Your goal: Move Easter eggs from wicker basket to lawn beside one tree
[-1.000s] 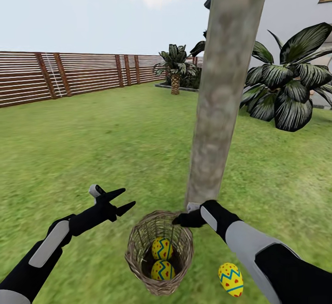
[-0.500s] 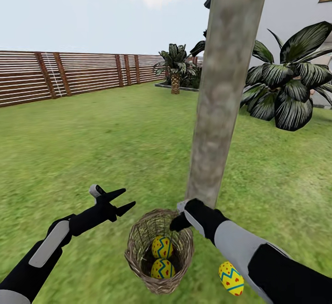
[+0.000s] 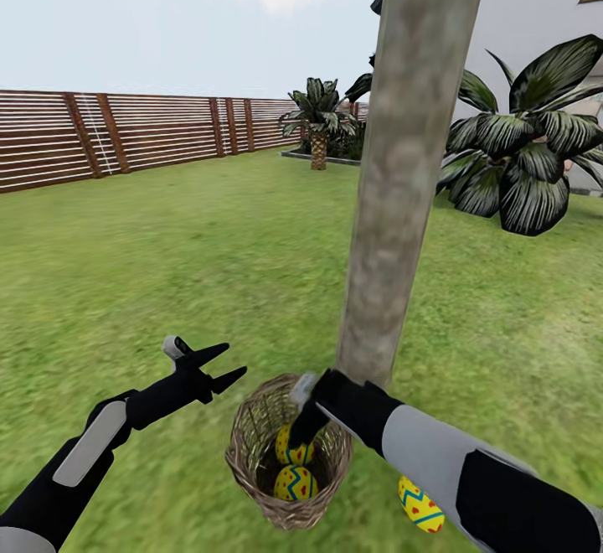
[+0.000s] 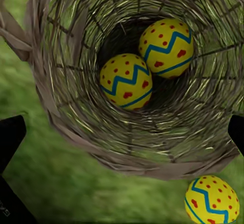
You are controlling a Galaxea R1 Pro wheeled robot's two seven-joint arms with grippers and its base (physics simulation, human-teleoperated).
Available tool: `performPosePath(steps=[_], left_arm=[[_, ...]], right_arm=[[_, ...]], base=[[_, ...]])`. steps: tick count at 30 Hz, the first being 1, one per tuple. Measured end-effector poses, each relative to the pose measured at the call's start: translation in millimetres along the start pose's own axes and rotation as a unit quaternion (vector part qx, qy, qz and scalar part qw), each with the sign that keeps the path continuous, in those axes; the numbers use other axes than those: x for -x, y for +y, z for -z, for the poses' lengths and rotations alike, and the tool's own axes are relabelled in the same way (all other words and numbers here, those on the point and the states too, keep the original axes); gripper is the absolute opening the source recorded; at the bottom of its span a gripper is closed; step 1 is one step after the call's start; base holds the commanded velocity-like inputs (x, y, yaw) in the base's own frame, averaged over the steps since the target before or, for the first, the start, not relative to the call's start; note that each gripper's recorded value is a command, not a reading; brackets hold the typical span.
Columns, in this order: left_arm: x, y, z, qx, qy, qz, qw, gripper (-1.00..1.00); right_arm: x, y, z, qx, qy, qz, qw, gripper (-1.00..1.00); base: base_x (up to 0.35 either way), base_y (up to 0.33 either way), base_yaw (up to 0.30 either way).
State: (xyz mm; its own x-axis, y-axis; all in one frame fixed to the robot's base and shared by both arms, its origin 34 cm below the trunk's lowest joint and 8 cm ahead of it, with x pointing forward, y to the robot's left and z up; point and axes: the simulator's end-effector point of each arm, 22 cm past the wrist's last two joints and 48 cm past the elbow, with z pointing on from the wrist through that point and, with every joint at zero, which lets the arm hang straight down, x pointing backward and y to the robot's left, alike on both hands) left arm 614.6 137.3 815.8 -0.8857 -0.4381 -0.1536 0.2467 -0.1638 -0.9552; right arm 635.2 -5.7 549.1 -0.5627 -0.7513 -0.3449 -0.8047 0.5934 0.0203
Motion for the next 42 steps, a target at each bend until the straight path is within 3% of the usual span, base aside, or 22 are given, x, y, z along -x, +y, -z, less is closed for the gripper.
performPosePath(steps=[4, 13, 19, 27, 36, 42], left_arm=[[-3, 8, 2.5, 0.0, 0.0, 0.0, 1.0, 1.0], [-9, 25, 8.1, 0.001, 0.0, 0.001, 1.0, 1.0], [-14, 37, 11.9, 0.001, 0.001, 0.0, 1.0, 1.0], [-13, 36, 12.3, -0.001, 0.0, 0.0, 1.0, 1.0], [-13, 36, 12.0, -0.001, 0.0, 0.001, 1.0, 1.0], [-10, 49, 19.0, 0.006, -0.012, 0.019, 0.9997, 1.0]], right_arm=[[-5, 18, -6.6, 0.038, 0.004, 0.01, 0.9992, 1.0], [-10, 20, -20.4, 0.043, 0.001, 0.012, 0.999, 1.0], [-12, 16, -29.2, 0.035, 0.001, 0.018, 0.9992, 1.0], [-14, 6, -28.5, 0.015, 0.008, 0.037, 0.9992, 1.0], [-17, -3, -28.1, -0.006, 0.018, 0.057, 0.9982, 1.0], [-17, -3, -28.5, -0.009, 0.019, 0.063, 0.9978, 1.0]], base=[[0.0, 0.0, 0.0], [0.0, 0.0, 0.0], [0.0, 0.0, 0.0], [0.003, 0.0, 0.0], [0.27, -0.046, 0.0], [0.059, -0.003, 0.0]])
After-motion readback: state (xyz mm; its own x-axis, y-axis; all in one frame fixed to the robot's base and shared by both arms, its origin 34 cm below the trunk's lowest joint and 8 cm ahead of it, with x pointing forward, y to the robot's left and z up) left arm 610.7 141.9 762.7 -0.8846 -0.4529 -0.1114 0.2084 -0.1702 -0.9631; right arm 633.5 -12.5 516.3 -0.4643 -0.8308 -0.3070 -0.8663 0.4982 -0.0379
